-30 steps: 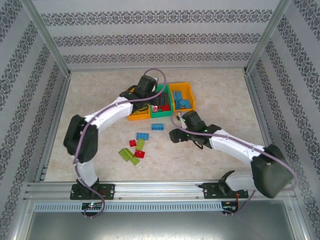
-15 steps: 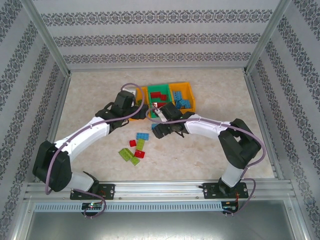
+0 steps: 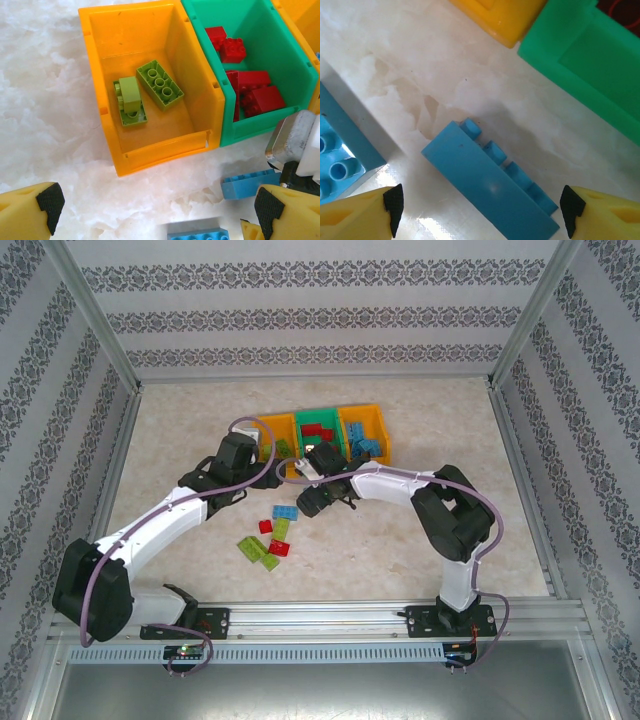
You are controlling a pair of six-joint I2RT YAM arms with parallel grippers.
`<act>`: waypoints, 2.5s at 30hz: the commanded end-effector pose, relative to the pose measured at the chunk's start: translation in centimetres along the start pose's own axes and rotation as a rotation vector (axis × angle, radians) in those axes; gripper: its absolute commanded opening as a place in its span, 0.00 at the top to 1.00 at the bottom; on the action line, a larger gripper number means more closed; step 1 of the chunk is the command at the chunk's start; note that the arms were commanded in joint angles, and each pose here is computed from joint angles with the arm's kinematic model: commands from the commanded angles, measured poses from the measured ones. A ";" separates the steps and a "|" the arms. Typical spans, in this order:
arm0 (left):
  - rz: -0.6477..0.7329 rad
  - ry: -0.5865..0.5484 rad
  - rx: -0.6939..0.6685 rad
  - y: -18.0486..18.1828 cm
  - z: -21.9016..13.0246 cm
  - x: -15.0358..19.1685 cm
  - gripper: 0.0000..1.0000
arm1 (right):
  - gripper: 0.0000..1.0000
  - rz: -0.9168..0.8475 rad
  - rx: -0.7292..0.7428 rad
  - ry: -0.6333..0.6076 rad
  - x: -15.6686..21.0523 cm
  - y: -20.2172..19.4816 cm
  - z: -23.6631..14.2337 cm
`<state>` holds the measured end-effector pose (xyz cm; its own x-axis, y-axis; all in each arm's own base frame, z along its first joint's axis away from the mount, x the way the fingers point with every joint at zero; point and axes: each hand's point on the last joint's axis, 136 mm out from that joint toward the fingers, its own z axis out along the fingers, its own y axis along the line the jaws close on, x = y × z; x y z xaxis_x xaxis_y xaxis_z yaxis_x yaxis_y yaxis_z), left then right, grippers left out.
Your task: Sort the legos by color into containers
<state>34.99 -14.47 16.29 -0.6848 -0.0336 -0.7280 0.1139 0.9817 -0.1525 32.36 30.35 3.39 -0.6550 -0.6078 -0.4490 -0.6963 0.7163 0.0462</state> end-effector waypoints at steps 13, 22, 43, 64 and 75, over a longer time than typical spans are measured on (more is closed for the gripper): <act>-0.051 0.038 -0.014 1.1 -0.1 1.6 0.01 | 0.45 -0.073 -0.023 0.043 0.5 0.5 0.5; -0.064 0.053 -0.021 1.5 -0.2 2.2 0.01 | 0.54 -0.094 -0.020 0.065 1.0 0.6 0.9; -0.055 0.092 -0.067 2.7 -0.1 3.8 0.01 | 0.79 0.184 -0.135 -0.265 -1.3 -3.1 -8.8; 0.024 0.320 -0.013 1.1 1.1 9.7 0.00 | 0.68 0.812 0.143 -0.236 -2.5 -21.0 -7.0; 0.107 0.371 -0.013 -1.6 2.3 10.5 0.00 | 0.44 0.834 0.137 -0.223 -2.9 -21.2 -7.0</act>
<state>29.11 -16.24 6.83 -0.8862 0.1152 -0.4487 0.1777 0.9790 -0.0997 47.16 15.05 9.58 -0.8508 0.1892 -0.4903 0.0106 0.9389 0.3439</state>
